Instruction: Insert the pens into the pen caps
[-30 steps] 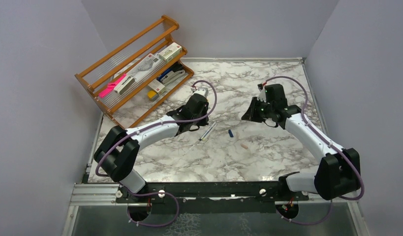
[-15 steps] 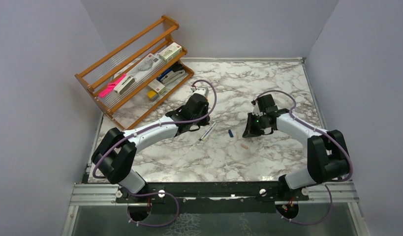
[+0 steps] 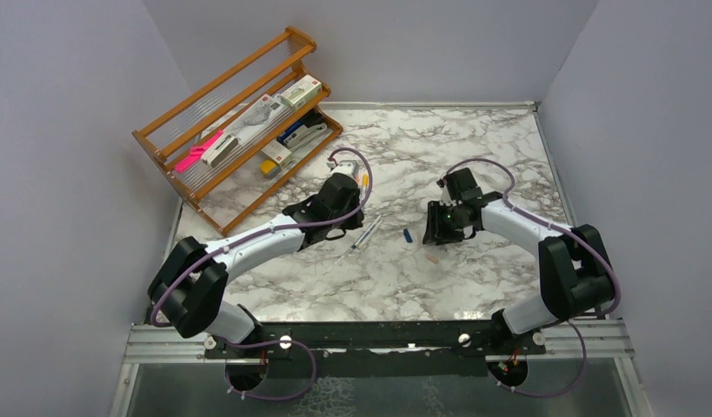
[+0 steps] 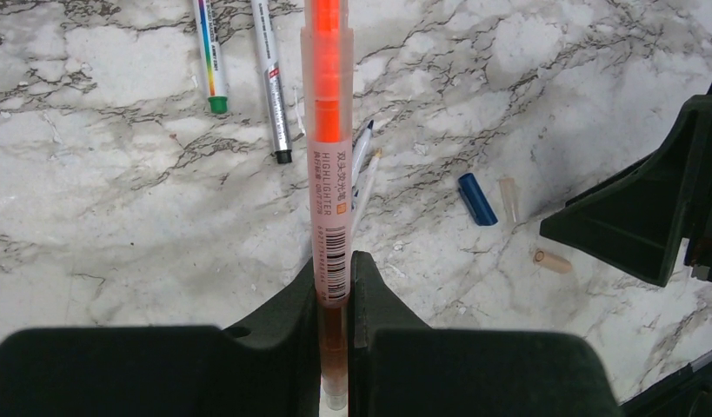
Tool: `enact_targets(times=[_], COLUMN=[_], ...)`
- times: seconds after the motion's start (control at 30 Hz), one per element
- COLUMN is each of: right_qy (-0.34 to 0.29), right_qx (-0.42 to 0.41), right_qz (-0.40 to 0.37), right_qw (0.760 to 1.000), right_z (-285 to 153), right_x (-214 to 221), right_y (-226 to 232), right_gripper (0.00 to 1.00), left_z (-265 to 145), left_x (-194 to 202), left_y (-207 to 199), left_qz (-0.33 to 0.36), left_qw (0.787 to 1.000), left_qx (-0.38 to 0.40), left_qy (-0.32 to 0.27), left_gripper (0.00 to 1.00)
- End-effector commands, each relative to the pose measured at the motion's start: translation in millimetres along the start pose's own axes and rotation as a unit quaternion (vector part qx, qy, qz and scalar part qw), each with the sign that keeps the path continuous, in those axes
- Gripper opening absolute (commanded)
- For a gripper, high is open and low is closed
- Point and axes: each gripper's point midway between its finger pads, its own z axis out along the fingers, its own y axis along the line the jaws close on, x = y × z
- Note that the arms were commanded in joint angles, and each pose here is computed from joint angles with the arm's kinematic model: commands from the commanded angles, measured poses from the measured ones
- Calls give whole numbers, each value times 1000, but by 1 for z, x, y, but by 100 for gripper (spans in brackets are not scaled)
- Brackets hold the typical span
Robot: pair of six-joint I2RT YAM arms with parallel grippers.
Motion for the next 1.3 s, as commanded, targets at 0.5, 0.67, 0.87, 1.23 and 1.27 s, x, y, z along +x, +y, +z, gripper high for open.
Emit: enact_targets(times=[0.5, 0.67, 0.87, 1.23, 1.27], right_qy=[-7, 4, 6, 8, 3], right_qx=[58, 74, 108, 133, 130], right_qz=[-57, -65, -81, -145, -158], right_qw=[997, 995, 991, 980, 979], right_z=[19, 26, 26, 27, 26], right_x=[-27, -19, -18, -27, -30], right_y=[14, 10, 0, -8, -7], right_gripper=[40, 32, 27, 11, 11], left_z=[-4, -5, -4, -3, -3], left_x=[-8, -6, -2, 2, 3], left_y=[1, 4, 8, 13, 13], left_qz=[0, -1, 1, 5, 5], left_qw=[1000, 1000, 1000, 1000, 1000], left_qx=[-5, -9, -14, -22, -22], left_qy=[-18, -19, -15, -12, -11], left_gripper=[0, 0, 0, 0, 0])
